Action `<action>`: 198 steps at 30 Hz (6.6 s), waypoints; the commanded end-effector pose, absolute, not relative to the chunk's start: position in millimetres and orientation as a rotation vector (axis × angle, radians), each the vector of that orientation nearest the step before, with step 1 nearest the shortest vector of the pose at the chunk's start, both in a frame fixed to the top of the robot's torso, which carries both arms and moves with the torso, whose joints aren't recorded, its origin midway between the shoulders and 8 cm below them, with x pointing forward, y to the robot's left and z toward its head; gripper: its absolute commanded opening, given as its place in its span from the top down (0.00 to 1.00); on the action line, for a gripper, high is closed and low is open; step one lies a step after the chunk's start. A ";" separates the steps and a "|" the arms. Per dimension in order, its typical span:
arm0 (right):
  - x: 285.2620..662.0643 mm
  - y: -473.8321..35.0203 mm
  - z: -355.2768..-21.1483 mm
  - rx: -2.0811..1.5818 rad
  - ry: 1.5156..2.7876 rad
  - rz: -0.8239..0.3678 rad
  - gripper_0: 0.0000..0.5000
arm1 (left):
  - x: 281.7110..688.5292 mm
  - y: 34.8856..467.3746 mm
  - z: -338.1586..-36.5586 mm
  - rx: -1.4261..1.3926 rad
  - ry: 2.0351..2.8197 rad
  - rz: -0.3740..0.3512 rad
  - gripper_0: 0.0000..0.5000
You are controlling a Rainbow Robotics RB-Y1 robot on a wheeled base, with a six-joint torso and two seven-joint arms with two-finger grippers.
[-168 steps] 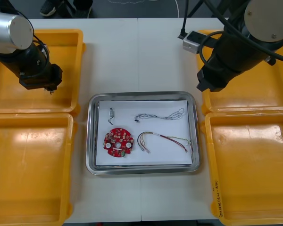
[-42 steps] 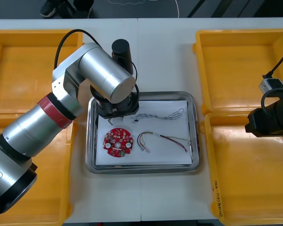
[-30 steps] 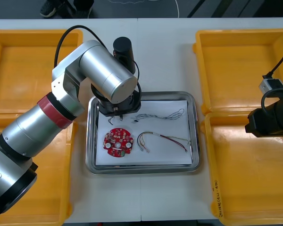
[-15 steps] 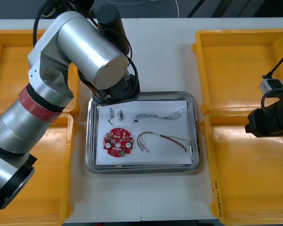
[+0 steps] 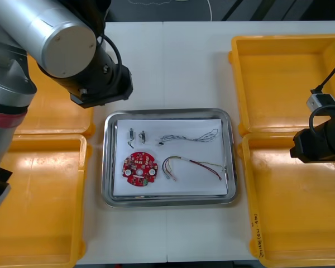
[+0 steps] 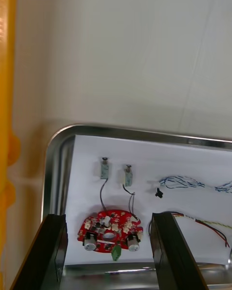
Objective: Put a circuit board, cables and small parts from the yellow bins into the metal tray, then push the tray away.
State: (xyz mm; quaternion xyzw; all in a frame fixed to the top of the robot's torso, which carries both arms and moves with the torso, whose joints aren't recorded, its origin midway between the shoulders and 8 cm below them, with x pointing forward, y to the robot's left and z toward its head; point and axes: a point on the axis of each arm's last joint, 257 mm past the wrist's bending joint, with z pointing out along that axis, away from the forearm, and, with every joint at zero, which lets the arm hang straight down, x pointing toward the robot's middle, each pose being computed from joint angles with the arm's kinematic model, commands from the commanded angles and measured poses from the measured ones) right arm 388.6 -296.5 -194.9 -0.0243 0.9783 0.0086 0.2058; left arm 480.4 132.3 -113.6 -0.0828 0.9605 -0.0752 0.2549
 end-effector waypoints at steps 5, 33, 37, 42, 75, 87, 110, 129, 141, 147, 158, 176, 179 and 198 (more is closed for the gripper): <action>384.6 -290.8 -190.3 -0.093 2.711 0.049 0.00 | 480.9 194.5 -88.4 -0.133 2.588 -0.096 0.00; 374.3 -270.9 -200.1 -0.271 2.736 0.057 0.00 | 434.3 368.1 -113.5 -0.029 2.643 0.032 0.00; 370.5 -260.4 -199.8 -0.507 2.686 -0.023 0.00 | 419.7 375.4 -124.0 -0.017 2.649 0.060 0.00; 363.1 -243.0 -201.8 -0.710 2.636 -0.061 0.00 | 407.3 377.8 -131.6 0.005 2.655 0.079 0.00; 360.1 -103.7 -223.1 -1.603 2.260 -0.253 0.00 | 356.1 394.8 -165.6 0.079 2.735 0.069 0.00; 343.9 -61.3 -228.9 -1.787 2.076 -0.266 0.00 | 356.1 393.4 -165.4 0.083 2.733 0.066 0.00; 340.3 -2.0 -249.0 -1.957 1.914 -0.252 0.00 | 356.1 393.4 -165.4 0.083 2.733 0.066 0.00; 327.1 14.2 -274.8 -2.088 1.784 -0.301 0.00 | 356.1 393.4 -165.4 0.083 2.733 0.066 0.00; 325.9 22.3 -293.9 -2.144 1.738 -0.307 0.00 | 356.1 393.4 -165.4 0.083 2.733 0.066 0.00; 324.4 20.8 -301.0 -2.168 1.739 -0.317 0.00 | 356.1 393.4 -165.4 0.083 2.733 0.066 0.00; 324.4 29.3 -311.6 -2.183 1.729 -0.316 0.00 | 356.1 393.4 -165.4 0.083 2.733 0.066 0.00; 327.0 29.6 -324.1 -2.193 1.715 -0.335 0.00 | 356.1 393.4 -165.4 0.083 2.733 0.066 0.00; 327.4 29.6 -324.8 -2.192 1.717 -0.335 0.13 | 356.1 393.4 -165.4 0.083 2.733 0.066 0.00; 339.9 27.9 -314.2 -2.130 1.769 -0.337 1.00 | 356.1 393.4 -165.4 0.083 2.733 0.066 0.00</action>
